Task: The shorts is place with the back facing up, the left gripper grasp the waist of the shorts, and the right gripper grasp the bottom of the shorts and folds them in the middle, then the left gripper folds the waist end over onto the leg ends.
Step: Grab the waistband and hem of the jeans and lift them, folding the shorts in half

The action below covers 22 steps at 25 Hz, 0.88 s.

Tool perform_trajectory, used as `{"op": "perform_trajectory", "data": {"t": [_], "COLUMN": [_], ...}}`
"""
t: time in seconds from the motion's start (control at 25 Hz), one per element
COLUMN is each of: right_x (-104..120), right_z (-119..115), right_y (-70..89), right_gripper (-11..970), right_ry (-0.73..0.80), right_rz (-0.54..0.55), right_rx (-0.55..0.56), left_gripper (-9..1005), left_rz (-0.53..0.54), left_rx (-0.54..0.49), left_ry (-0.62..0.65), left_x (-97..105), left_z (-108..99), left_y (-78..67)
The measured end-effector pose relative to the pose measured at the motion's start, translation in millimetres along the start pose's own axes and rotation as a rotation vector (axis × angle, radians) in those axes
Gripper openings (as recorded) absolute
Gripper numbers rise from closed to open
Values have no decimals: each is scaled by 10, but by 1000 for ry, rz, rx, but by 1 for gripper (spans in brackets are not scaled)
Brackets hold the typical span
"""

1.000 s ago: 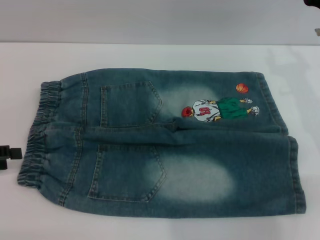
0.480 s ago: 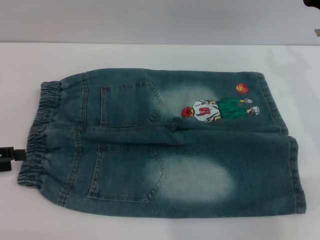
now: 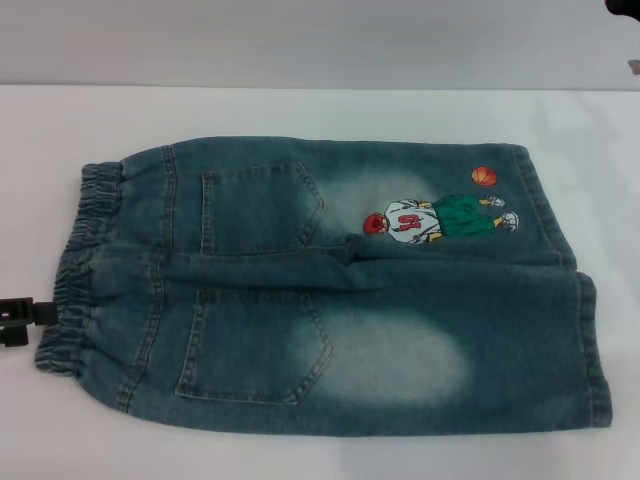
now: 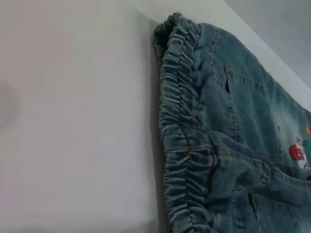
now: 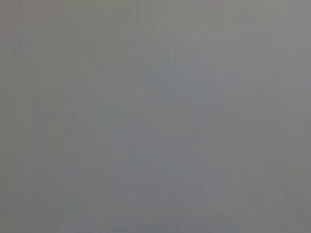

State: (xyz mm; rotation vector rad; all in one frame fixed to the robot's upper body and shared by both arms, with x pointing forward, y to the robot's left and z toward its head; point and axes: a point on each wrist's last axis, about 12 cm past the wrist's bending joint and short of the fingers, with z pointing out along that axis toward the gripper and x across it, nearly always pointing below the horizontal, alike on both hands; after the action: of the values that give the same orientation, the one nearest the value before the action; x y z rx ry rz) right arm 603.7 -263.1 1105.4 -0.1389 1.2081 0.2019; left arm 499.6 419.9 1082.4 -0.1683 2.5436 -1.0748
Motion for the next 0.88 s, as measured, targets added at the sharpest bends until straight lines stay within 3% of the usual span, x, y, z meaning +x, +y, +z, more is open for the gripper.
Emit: {"op": "perform_trajectory", "data": {"t": [0.88], "right_x": [13], "right_z": [-25], "right_y": [0], "right_gripper": [547], "right_ry": [6], "right_rz": [0], "right_rx": [1], "left_gripper": [718], "left_rz": [6], "left_rx": [1], "left_ry": [8], "left_x": [-5], "left_z": [32], "left_y": [-16]}}
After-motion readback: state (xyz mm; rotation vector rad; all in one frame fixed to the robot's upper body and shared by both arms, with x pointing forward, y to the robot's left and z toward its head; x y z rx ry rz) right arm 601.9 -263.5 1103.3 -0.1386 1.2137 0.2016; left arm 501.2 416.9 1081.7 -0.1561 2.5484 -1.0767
